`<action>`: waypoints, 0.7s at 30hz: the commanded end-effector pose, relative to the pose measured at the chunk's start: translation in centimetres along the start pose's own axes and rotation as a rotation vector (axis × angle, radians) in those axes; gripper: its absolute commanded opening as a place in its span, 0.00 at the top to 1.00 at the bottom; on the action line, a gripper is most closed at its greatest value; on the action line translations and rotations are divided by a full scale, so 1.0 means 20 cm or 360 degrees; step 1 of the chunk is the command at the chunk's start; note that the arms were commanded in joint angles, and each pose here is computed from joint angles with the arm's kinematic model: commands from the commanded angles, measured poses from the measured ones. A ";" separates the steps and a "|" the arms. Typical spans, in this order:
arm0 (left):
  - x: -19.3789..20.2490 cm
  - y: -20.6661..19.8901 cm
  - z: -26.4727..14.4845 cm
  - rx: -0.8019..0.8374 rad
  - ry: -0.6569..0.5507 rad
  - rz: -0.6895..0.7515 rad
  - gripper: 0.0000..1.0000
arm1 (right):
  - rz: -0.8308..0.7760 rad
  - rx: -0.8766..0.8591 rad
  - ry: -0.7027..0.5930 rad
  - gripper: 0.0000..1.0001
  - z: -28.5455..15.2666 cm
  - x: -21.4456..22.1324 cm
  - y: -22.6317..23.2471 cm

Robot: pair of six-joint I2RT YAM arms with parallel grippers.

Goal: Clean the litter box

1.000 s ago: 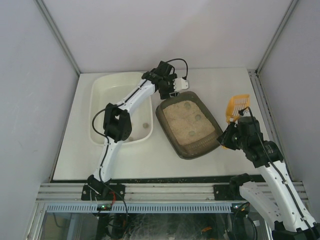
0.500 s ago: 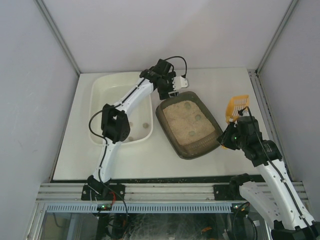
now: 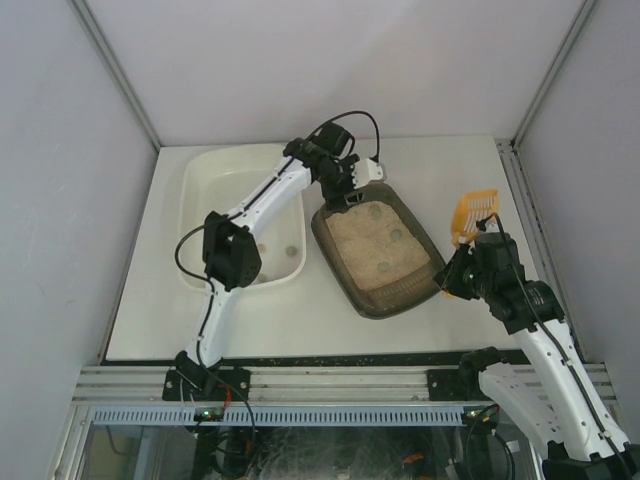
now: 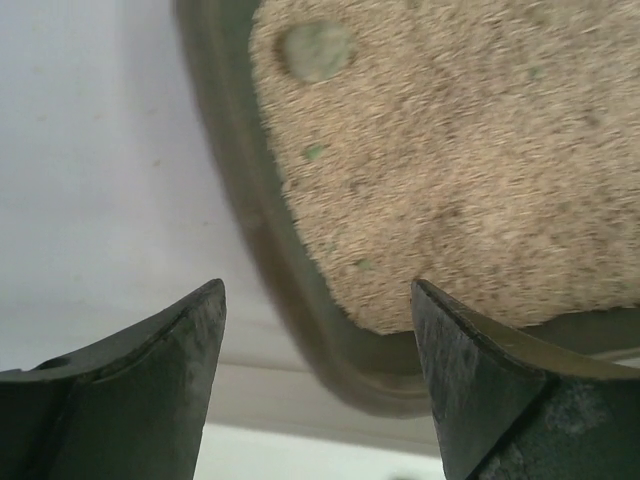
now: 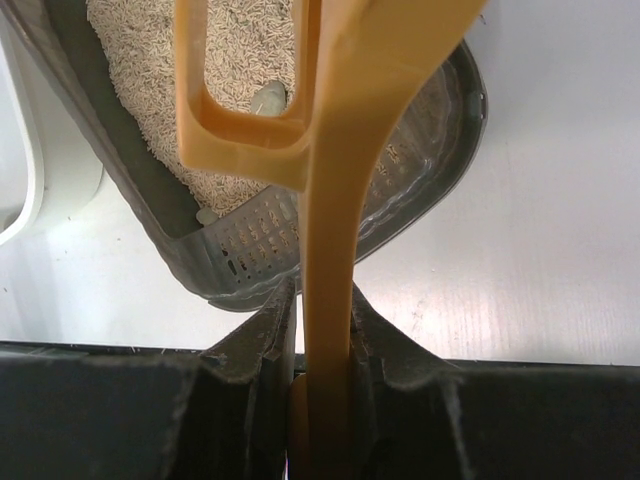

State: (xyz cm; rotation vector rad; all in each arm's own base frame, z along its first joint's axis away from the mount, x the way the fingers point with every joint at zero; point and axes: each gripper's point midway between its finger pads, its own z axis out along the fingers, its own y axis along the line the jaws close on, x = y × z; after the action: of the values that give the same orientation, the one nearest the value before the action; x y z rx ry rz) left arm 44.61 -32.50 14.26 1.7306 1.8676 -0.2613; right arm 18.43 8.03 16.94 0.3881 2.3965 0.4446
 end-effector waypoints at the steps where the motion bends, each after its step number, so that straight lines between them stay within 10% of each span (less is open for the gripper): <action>1: -0.18 -0.11 -0.16 0.0109 -0.0165 -0.0050 0.21 | -0.0016 -0.0054 -0.0047 1.00 0.00 -0.03 0.03; 21: 0.06 -0.09 0.18 0.0163 -0.0022 -0.0277 0.53 | -0.0115 -0.0245 0.0378 1.00 0.27 0.05 0.32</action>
State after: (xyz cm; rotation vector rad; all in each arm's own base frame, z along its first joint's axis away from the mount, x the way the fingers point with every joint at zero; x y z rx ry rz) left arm 41.58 -34.19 9.85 1.7192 2.0244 -0.4668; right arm 19.20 12.91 12.16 0.2731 2.6440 0.5994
